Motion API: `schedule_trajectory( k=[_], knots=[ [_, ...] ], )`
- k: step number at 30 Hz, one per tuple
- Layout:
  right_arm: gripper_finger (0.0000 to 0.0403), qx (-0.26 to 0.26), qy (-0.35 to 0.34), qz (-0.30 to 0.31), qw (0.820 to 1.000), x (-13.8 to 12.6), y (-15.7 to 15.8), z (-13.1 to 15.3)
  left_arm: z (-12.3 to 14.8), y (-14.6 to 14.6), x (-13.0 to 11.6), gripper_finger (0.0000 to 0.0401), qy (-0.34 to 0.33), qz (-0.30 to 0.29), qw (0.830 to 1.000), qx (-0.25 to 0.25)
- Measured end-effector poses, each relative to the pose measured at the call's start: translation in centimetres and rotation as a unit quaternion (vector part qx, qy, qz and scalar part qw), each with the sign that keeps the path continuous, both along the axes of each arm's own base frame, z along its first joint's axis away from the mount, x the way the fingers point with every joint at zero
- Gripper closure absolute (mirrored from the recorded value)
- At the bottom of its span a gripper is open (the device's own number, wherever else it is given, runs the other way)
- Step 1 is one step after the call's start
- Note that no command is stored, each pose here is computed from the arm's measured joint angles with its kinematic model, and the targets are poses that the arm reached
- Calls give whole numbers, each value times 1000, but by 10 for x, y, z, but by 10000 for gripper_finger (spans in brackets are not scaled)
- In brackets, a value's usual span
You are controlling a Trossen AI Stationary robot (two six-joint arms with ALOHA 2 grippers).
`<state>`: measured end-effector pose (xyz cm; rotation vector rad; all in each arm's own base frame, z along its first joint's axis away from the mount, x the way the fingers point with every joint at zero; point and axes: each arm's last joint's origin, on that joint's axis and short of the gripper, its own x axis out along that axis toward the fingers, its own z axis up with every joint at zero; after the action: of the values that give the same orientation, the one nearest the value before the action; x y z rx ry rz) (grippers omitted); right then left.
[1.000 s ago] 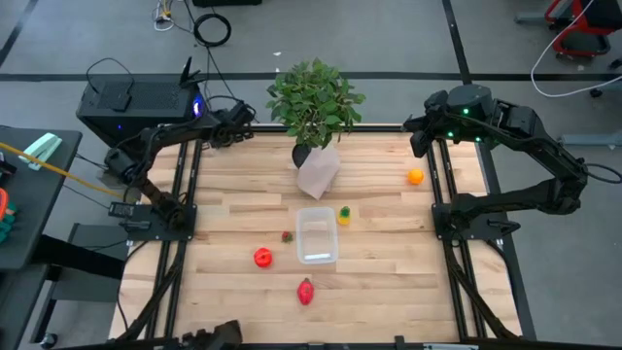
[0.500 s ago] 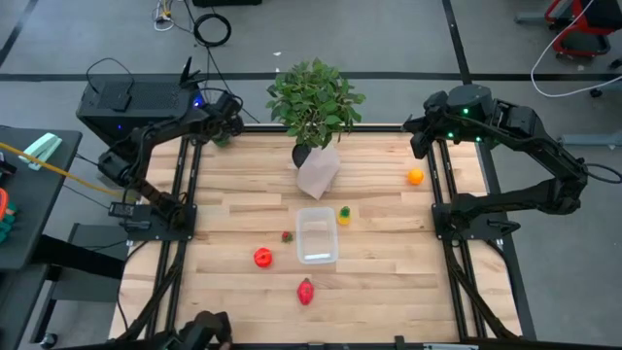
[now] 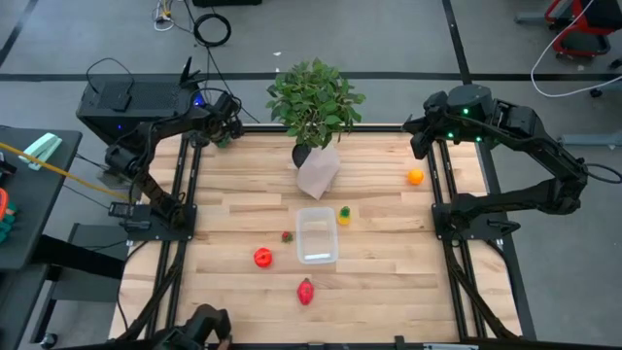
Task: Pick and placing Produce into tupperware
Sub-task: Put the green watermelon into the transparent bin
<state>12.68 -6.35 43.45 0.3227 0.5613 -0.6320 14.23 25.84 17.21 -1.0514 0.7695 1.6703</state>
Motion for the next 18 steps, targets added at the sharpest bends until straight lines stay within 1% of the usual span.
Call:
schedule_trajectory(
  k=[5,10,16,18],
  knots=[
    [360,2,-1,3,1000,0,0,0,-1,0,1,2,-2,21,1000,6],
    [360,3,-2,2,1000,0,0,0,-2,1,1,4,-1,28,1000,11],
    [360,3,-2,2,1000,0,0,0,-15,0,7,9,-1,41,999,-9],
    [360,3,-2,2,1000,0,0,0,-18,0,10,9,-2,43,999,-9]
  ],
)
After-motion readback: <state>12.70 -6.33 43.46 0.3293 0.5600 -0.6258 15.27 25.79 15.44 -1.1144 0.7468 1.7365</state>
